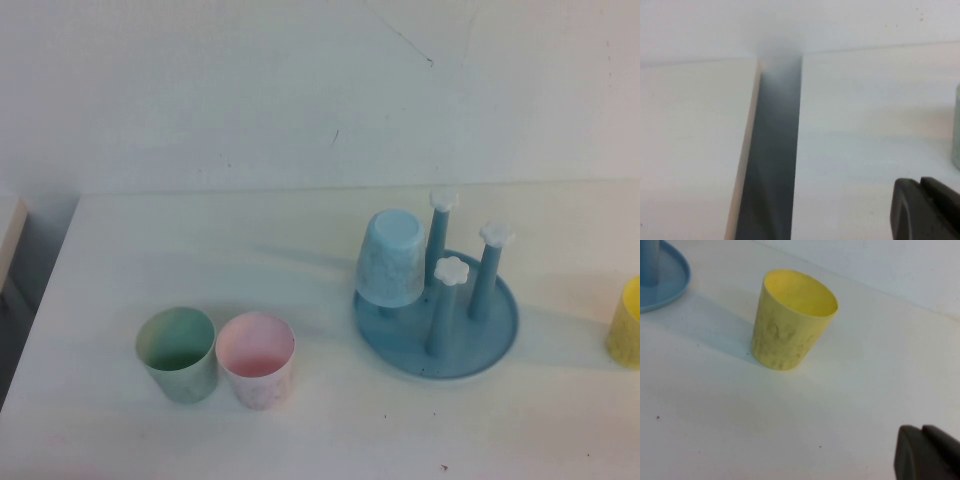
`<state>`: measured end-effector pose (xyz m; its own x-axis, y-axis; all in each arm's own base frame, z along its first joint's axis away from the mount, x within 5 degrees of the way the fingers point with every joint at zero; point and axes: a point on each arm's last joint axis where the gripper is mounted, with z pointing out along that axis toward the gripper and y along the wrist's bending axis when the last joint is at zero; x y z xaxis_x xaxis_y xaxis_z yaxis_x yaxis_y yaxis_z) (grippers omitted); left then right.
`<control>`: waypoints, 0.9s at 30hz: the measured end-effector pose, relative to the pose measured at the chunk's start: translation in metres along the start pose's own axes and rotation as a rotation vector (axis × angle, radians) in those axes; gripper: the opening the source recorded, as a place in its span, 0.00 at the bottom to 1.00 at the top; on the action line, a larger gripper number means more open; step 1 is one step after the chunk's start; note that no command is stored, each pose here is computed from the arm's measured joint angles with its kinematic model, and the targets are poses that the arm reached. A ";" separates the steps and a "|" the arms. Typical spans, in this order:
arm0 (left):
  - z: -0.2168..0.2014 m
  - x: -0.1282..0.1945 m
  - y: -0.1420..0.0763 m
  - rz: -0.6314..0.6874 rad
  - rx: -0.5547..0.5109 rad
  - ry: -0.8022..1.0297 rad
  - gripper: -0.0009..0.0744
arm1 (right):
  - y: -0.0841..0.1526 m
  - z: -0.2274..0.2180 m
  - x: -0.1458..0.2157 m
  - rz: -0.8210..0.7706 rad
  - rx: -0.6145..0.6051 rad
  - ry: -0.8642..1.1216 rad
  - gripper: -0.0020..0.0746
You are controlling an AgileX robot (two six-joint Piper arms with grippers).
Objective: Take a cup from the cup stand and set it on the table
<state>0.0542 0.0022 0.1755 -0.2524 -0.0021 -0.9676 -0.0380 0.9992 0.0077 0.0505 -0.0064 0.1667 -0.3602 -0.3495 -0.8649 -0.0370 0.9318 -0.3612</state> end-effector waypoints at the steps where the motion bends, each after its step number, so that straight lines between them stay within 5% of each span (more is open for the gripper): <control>1: 0.000 0.001 0.001 -0.012 -0.017 0.003 0.01 | 0.000 0.000 0.000 0.000 0.000 0.000 0.02; 27: -0.001 0.003 -0.002 -0.038 0.031 0.034 0.01 | 0.000 0.000 0.000 0.000 0.000 0.000 0.02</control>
<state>0.0530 -0.0003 0.1729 -0.2838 -0.0414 -0.9580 -0.0184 0.9991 -0.0377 0.0505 -0.0064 0.1667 -0.3602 -0.3495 -0.8649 -0.0370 0.9318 -0.3612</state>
